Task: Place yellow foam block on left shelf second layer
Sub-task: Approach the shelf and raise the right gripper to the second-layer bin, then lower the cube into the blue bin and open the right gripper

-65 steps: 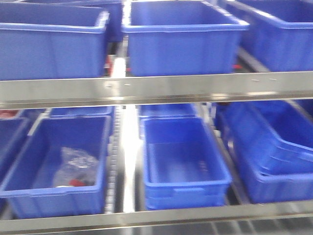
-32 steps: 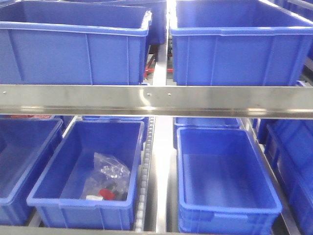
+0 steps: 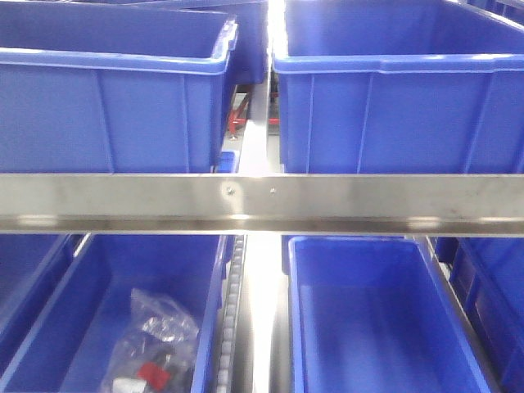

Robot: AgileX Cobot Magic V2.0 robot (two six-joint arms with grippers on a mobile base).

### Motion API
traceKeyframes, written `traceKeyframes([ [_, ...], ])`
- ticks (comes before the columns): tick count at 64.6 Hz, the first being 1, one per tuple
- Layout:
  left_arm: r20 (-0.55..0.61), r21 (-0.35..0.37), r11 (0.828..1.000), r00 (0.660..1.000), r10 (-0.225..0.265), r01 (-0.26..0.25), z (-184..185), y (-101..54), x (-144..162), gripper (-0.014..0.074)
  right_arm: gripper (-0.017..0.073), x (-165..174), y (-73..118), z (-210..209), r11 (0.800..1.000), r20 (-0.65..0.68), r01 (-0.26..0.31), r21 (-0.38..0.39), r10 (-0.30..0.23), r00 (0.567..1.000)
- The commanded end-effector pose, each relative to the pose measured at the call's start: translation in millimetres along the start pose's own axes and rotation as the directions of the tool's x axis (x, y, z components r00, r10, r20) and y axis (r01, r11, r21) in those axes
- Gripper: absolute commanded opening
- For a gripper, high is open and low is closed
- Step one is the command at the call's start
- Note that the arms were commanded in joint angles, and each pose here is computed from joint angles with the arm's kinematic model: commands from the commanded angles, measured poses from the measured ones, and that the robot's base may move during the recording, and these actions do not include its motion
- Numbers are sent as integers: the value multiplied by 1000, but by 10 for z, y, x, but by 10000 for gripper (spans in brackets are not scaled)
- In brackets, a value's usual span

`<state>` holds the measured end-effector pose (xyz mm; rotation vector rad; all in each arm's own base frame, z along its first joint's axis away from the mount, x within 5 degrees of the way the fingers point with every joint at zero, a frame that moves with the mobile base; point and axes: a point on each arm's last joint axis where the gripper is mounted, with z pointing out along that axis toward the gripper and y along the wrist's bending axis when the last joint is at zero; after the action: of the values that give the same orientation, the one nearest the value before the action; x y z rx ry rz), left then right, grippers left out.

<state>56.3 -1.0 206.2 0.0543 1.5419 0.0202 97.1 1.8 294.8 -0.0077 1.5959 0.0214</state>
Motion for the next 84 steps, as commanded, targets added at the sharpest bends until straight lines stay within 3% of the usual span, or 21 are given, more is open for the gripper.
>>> traceKeyframes([
  [1,74,6,1000,997,-11,11,-8,-9,1,136,442,-179,-2,-11,1000,119,19,5,-20,993],
  [66,74,6,1000,997,-11,11,-8,-9,1,136,442,-213,-1,-15,1000,156,18,4,-19,988],
  [74,74,6,1000,997,-11,11,-8,-9,1,136,442,-200,0,-11,1000,142,-13,-2,13,990],
  [84,74,6,1000,997,-11,11,-8,-9,1,136,442,-216,0,58,1000,113,-14,-1,14,993],
])
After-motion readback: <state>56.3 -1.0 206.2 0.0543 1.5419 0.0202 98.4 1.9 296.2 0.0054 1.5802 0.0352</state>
